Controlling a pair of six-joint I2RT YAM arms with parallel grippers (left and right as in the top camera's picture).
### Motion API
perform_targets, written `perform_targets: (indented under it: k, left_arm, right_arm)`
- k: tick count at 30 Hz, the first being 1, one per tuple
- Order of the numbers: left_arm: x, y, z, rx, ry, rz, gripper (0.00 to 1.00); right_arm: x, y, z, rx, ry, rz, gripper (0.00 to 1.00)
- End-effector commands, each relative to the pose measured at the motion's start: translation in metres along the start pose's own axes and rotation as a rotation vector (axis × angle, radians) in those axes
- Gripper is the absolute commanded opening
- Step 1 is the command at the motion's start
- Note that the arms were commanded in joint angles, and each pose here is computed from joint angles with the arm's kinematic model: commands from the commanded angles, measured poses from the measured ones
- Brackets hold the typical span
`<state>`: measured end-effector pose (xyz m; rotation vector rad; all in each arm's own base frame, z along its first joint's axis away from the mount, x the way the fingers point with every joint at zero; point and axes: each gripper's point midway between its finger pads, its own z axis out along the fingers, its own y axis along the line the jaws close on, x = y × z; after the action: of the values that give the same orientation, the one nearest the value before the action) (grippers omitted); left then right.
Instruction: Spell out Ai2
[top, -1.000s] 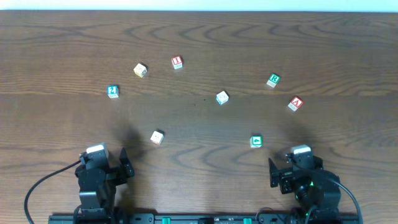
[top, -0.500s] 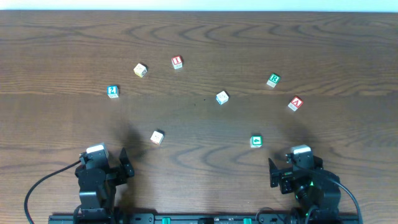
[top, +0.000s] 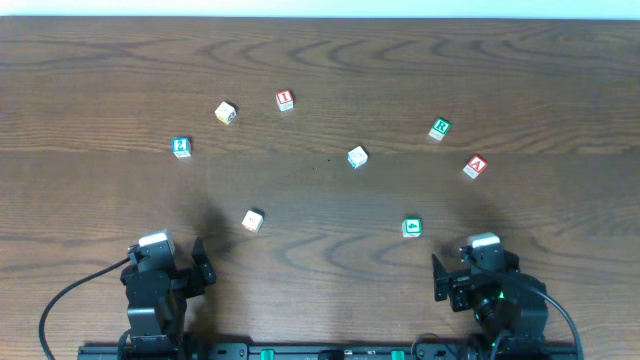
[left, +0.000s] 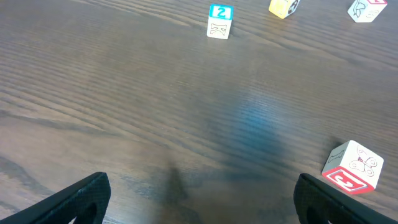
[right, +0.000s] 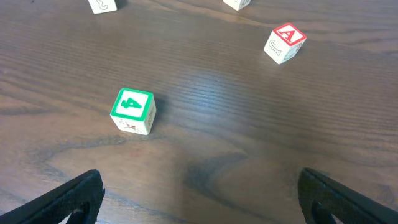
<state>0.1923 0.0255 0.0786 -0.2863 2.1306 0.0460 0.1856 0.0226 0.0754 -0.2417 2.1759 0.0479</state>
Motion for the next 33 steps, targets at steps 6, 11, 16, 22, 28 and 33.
perform_targets:
  k: [6, 11, 16, 22, 28, 33]
  left_arm:
    - [0.002, 0.003, 0.001, -0.013, 0.002, 0.0, 0.95]
    - [0.002, 0.003, 0.001, -0.014, 0.002, 0.0, 0.95]
    - [0.002, 0.003, 0.001, -0.013, 0.002, 0.0, 0.95]
    - [0.002, 0.003, 0.001, -0.014, 0.002, 0.0, 0.95]
    - [0.002, 0.003, 0.001, -0.014, 0.002, 0.0, 0.95]
    - [0.002, 0.003, 0.001, -0.013, 0.002, 0.0, 0.96]
  right_arm:
    - [0.003, -0.001, 0.002, 0.005, 0.004, 0.011, 0.99]
    - [0.003, -0.001, 0.002, 0.005, 0.004, 0.011, 0.99]
    - [0.003, -0.001, 0.002, 0.006, 0.003, 0.011, 0.99]
    - [-0.026, 0.02, -0.001, -0.127, -0.115, 0.039, 0.99]
    - [-0.05, 0.051, -0.013, -0.353, -0.174, 0.312, 0.99]
    - [-0.052, 0.062, -0.017, -0.463, -0.058, 0.829, 0.99]
